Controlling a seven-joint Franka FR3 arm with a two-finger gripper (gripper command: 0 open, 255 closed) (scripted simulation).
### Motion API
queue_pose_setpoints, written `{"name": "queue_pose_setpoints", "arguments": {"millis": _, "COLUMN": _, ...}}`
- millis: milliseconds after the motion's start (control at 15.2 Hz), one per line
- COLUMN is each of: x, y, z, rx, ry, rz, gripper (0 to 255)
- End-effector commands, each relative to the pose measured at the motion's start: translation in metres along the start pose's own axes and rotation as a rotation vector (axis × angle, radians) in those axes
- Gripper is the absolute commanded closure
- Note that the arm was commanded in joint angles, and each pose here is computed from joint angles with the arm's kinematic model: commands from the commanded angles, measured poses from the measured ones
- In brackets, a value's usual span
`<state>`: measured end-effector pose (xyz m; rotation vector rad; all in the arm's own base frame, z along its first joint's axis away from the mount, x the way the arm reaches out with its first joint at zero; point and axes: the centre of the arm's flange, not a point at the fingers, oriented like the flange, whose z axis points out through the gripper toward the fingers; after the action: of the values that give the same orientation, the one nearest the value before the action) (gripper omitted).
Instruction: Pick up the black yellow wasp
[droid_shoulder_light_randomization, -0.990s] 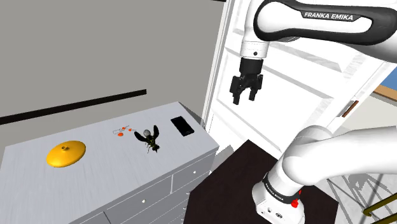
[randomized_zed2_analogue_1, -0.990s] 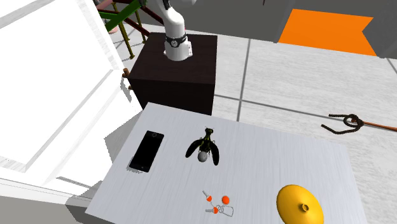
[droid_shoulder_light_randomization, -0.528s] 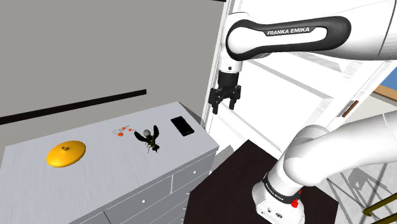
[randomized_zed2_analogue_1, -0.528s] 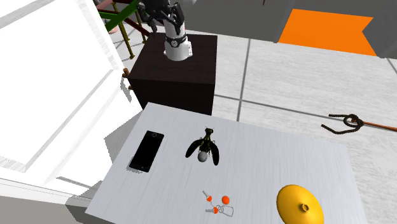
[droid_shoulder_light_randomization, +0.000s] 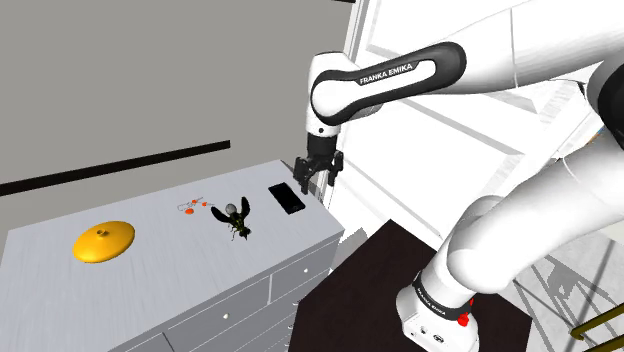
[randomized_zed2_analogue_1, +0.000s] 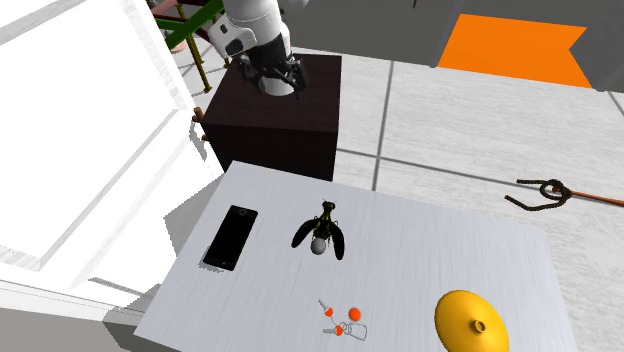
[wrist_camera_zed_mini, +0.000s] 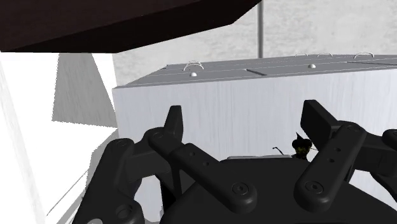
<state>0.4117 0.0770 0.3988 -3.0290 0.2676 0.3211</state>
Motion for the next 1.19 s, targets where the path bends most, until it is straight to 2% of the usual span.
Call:
{"name": "queue_pose_setpoints", "arguments": {"millis": 0, "x": 0.017, "y": -0.013, "z": 0.014, "rx": 0.0, "ry": 0.004, "rz": -0.002, "gripper": 0}}
{"name": "queue_pose_setpoints", "arguments": {"millis": 1122, "x": 0.161, "y": -0.126, "z": 0.141, "rx": -0.009, "ry": 0.026, "rz": -0.016, "gripper": 0}}
